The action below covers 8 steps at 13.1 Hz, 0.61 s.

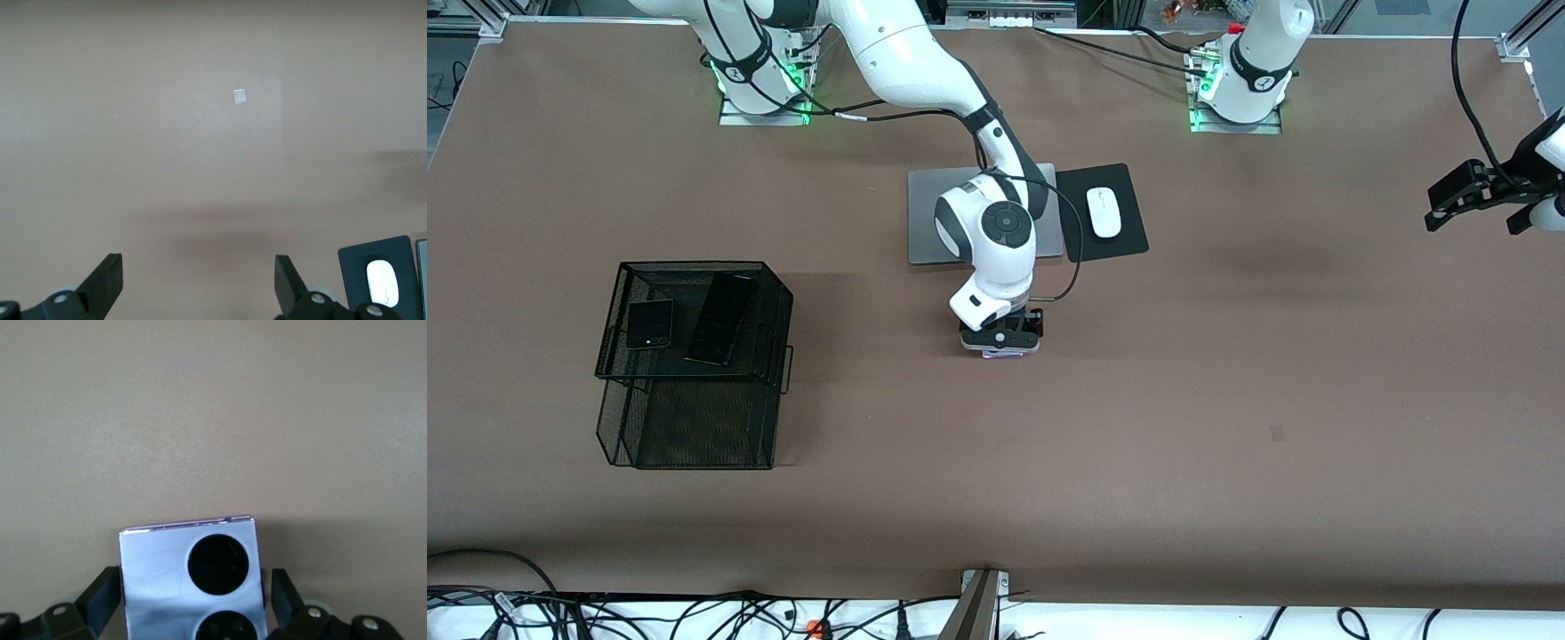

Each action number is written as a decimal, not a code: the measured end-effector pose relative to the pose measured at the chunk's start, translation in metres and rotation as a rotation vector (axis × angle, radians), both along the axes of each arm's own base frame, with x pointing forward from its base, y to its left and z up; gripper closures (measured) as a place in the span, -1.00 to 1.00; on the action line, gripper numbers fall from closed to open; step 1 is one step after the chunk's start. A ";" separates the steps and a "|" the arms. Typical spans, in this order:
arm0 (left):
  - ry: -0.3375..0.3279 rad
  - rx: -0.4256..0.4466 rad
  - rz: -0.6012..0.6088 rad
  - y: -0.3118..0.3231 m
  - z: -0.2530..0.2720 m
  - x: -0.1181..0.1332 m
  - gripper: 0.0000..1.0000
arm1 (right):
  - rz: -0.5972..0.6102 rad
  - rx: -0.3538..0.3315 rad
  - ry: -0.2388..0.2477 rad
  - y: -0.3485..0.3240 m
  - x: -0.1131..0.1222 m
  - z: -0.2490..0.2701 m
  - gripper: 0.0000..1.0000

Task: Place phones with both arms
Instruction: 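Grasp the white phone with the right gripper while the left gripper returns to rest, then carry the white phone with the right gripper and lower it into the basket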

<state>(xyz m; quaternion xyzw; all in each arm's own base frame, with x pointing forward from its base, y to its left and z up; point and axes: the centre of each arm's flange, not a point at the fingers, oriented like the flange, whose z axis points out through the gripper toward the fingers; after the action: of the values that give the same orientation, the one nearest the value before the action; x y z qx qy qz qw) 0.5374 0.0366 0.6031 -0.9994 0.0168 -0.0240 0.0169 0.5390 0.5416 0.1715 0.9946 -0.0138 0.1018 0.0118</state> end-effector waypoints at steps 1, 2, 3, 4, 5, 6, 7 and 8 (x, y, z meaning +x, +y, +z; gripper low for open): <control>0.000 0.000 0.000 0.000 0.000 0.000 -1.00 | 0.007 0.000 0.002 0.001 -0.001 -0.001 -1.00; 0.000 0.000 0.000 0.000 0.000 0.000 -1.00 | 0.011 0.000 0.004 0.001 -0.002 -0.001 -1.00; 0.000 0.000 -0.001 0.000 0.000 0.000 -1.00 | 0.013 0.001 0.004 0.002 -0.002 -0.001 -0.81; 0.000 0.000 -0.001 -0.001 0.000 0.000 -1.00 | 0.015 0.004 0.003 0.003 -0.002 0.000 -0.67; 0.002 0.000 -0.002 -0.001 -0.001 0.000 -1.00 | 0.017 0.004 0.003 0.003 -0.002 0.000 -0.67; 0.004 0.000 -0.002 -0.001 -0.002 0.000 -1.00 | 0.017 0.004 0.003 0.002 -0.002 0.000 -0.67; 0.007 0.000 -0.002 -0.001 -0.003 0.000 -1.00 | 0.016 0.004 0.003 0.002 -0.001 0.000 -0.67; 0.009 0.000 -0.001 -0.001 -0.004 0.000 -1.00 | 0.013 0.007 0.002 0.001 0.000 0.002 -0.67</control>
<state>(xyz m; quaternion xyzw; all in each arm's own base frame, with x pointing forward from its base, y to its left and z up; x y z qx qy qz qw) 0.5373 0.0361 0.5989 -0.9995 0.0174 -0.0197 0.0166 0.5395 0.5426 0.1740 0.9949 -0.0075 0.1007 0.0078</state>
